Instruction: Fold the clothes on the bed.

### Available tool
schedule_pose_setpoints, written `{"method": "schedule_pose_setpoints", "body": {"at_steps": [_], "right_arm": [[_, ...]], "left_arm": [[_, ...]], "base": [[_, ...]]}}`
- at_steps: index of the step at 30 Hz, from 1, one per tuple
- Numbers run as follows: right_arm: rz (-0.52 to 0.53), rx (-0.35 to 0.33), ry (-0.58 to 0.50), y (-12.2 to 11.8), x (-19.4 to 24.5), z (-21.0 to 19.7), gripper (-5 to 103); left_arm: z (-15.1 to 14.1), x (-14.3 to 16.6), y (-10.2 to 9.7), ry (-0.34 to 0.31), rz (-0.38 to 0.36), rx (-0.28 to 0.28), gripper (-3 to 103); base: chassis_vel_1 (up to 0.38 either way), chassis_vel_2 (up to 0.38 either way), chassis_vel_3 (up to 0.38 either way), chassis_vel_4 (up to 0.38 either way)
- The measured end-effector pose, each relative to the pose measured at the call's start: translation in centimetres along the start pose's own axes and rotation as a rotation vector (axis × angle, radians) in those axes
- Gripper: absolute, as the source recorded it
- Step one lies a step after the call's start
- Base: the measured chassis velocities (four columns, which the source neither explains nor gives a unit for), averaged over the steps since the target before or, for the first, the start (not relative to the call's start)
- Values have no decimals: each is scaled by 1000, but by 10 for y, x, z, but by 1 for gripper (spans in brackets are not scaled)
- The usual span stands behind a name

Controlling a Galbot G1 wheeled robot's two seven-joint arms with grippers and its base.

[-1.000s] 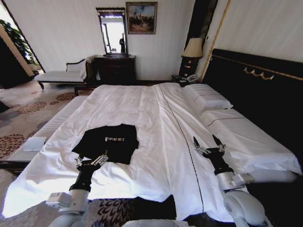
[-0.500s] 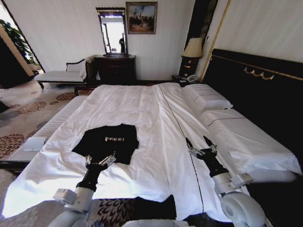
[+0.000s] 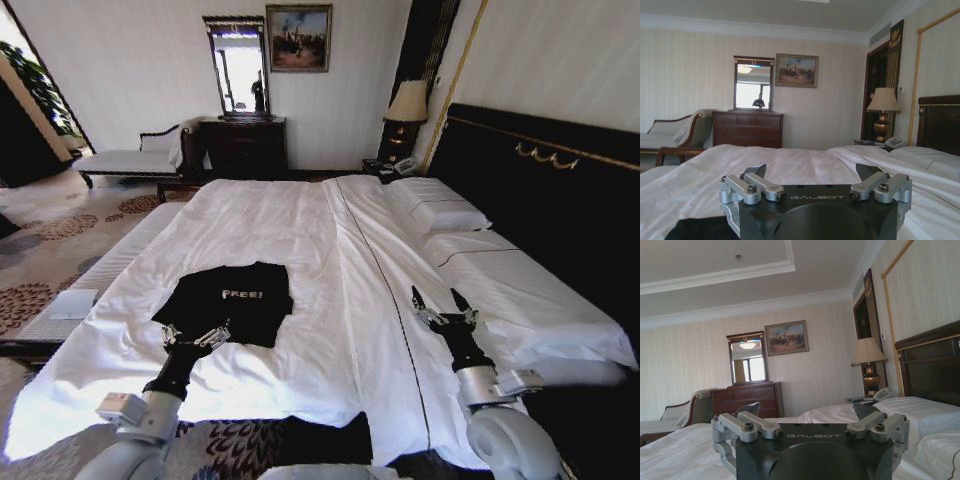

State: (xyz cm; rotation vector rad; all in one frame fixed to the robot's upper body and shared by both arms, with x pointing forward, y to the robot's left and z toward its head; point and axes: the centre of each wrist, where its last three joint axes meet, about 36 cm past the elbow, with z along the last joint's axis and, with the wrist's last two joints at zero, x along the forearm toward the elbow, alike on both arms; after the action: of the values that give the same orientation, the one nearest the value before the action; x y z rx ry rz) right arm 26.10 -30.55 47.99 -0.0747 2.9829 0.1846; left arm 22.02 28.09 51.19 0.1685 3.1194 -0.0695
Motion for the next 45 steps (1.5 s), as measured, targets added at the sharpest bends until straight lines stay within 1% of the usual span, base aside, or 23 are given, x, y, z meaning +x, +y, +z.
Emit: {"method": "schedule_pose_setpoints", "body": {"at_steps": [1,3,5,6,7,8,10,11,12,13,15,17,18,19,23,30,38,45], "right_arm": [[0,0,0,0,0,0,100],[-18,28,6,-6,-2,1,100],[-49,78,17,-13,-6,-1,100],[-66,113,19,-19,-9,-4,100],[-66,113,19,-19,-9,-4,100],[-84,161,12,-25,-13,-8,100],[-96,205,-6,-30,-18,-13,100],[-96,205,-6,-30,-18,-13,100],[-97,209,-8,-30,-18,-13,100],[-96,202,-7,-28,-16,-12,100],[-79,165,-2,-20,-10,-6,100],[-56,135,0,-13,-4,-1,100],[-56,135,0,-13,-4,-1,100],[-30,103,-1,-8,2,4,100],[6,62,-6,0,11,11,100],[35,26,-12,8,16,18,100],[17,38,-15,12,17,29,100],[8,26,-17,15,13,33,100]], "left_arm": [[0,0,0,0,0,0,100],[-2,-2,13,-2,-6,-34,100],[0,-2,25,-3,-19,-67,100],[2,-2,31,-4,-27,-82,100],[2,-2,31,-4,-27,-82,100],[4,-1,38,-6,-37,-91,100],[4,1,45,-8,-50,-86,100],[4,1,45,-8,-50,-86,100],[4,1,45,-9,-51,-73,100],[2,2,43,-11,-48,-58,100],[-6,4,27,-24,-27,-1,100],[-9,5,18,-30,-14,35,100],[-9,5,18,-30,-14,35,100],[-8,6,12,-28,-7,62,100],[-7,7,8,-28,-10,86,100],[-5,7,5,-34,-11,97,100],[-6,7,6,-53,-23,102,100],[-4,6,7,-58,-29,91,100]], "base": [[0,0,0,0],[0,0,0,0],[0,0,0,0],[0,0,0,0],[0,0,0,0],[0,0,0,0],[0,0,0,0],[0,0,0,0],[0,0,0,0],[0,0,0,0],[0,0,0,0],[0,0,0,0],[0,0,0,0],[0,0,0,0],[0,0,0,0],[0,0,0,0],[0,0,0,0],[0,0,0,0]]}}
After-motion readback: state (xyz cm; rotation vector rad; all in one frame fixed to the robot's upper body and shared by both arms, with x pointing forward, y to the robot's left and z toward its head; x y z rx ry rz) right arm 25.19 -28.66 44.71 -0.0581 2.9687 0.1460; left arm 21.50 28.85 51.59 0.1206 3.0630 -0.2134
